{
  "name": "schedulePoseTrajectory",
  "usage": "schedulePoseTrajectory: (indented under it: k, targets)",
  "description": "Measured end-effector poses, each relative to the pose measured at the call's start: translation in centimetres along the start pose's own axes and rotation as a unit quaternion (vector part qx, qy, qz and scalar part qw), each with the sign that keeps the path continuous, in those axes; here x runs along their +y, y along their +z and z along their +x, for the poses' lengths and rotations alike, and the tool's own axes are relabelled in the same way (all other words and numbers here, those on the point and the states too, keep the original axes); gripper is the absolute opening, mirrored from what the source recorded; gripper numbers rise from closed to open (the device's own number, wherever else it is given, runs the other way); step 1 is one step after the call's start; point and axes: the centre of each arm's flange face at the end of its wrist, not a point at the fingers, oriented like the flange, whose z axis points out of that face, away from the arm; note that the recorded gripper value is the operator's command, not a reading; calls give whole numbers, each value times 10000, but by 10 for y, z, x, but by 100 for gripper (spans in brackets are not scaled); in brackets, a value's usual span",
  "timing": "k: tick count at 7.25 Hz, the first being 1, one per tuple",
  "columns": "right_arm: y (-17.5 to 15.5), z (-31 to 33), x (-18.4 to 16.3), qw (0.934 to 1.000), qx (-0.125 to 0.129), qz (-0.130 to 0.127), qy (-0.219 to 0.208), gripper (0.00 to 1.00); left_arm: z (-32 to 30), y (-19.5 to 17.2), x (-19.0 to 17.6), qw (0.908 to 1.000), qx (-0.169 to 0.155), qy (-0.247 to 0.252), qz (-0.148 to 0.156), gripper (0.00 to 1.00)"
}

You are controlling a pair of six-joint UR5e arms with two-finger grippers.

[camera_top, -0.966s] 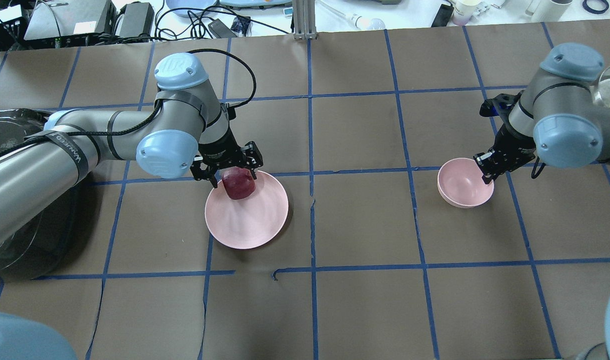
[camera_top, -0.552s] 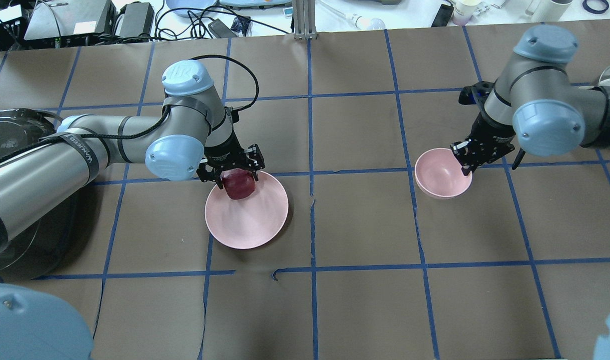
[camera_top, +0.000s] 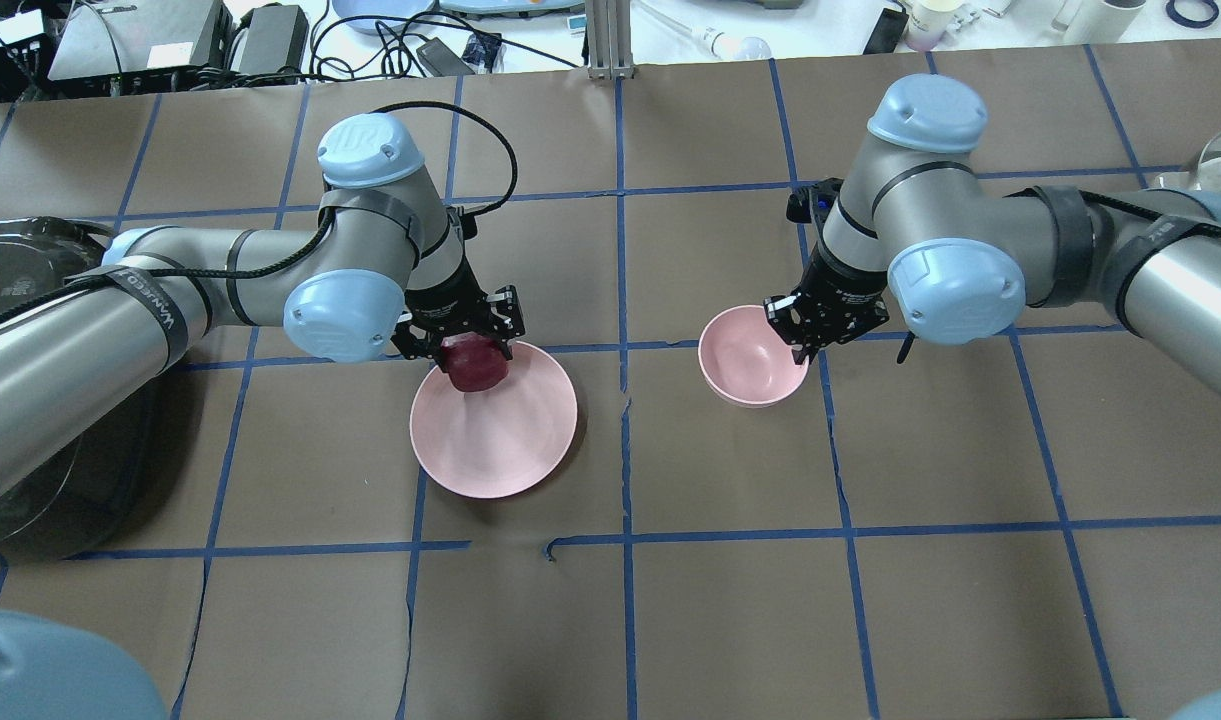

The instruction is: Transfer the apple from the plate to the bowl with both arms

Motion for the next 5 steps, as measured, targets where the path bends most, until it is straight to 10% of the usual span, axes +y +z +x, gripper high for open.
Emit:
schedulePoseTrajectory:
  k: [1, 2, 5]
  targets:
    - [8, -2, -1, 10000, -16, -45, -4, 0, -3, -15, 0, 9999, 16, 6, 105, 0]
    - [13, -3, -2, 10000, -19, -63, -9, 37, -6, -28, 1, 9998, 29, 23, 186, 0]
    - [17, -1, -3, 10000, 22, -81, -9, 76, -6, -60, 1, 9989, 116, 99, 434, 0]
